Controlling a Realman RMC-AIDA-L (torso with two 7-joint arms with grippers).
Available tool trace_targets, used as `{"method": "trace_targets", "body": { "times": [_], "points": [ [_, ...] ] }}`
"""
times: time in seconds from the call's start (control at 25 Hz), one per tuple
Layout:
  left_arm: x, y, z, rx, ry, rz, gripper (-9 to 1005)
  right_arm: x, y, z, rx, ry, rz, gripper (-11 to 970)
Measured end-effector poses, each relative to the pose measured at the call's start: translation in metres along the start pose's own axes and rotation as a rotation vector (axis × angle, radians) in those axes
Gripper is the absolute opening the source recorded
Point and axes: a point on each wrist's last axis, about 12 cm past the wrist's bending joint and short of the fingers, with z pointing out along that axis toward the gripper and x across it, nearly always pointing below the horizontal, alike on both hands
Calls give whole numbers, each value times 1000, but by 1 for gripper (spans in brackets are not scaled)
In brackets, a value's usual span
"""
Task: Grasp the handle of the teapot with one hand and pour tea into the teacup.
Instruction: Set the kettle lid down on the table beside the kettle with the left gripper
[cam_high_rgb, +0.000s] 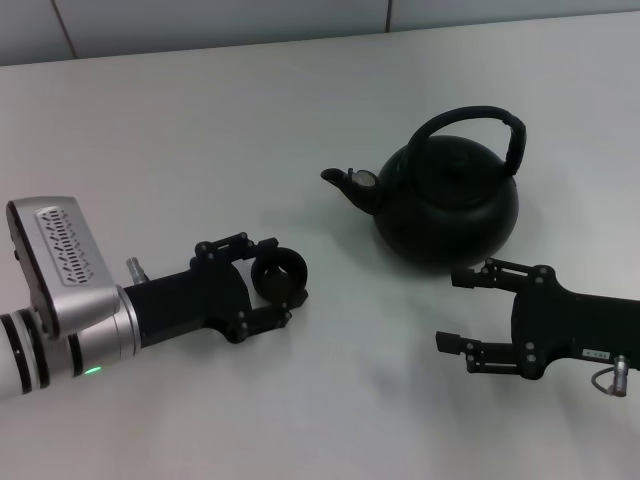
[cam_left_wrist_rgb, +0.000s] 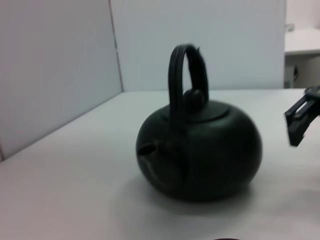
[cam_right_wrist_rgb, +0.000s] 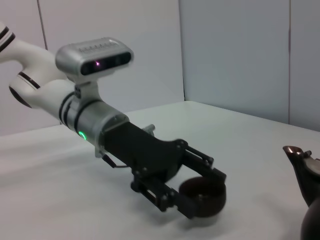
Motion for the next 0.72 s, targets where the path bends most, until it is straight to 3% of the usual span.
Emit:
{"method": "trace_targets", "body": {
  "times": [0.72],
  "points": [
    [6, -4, 4, -43, 24, -47, 694, -2, 0, 2, -13, -10, -3, 786]
  ]
}}
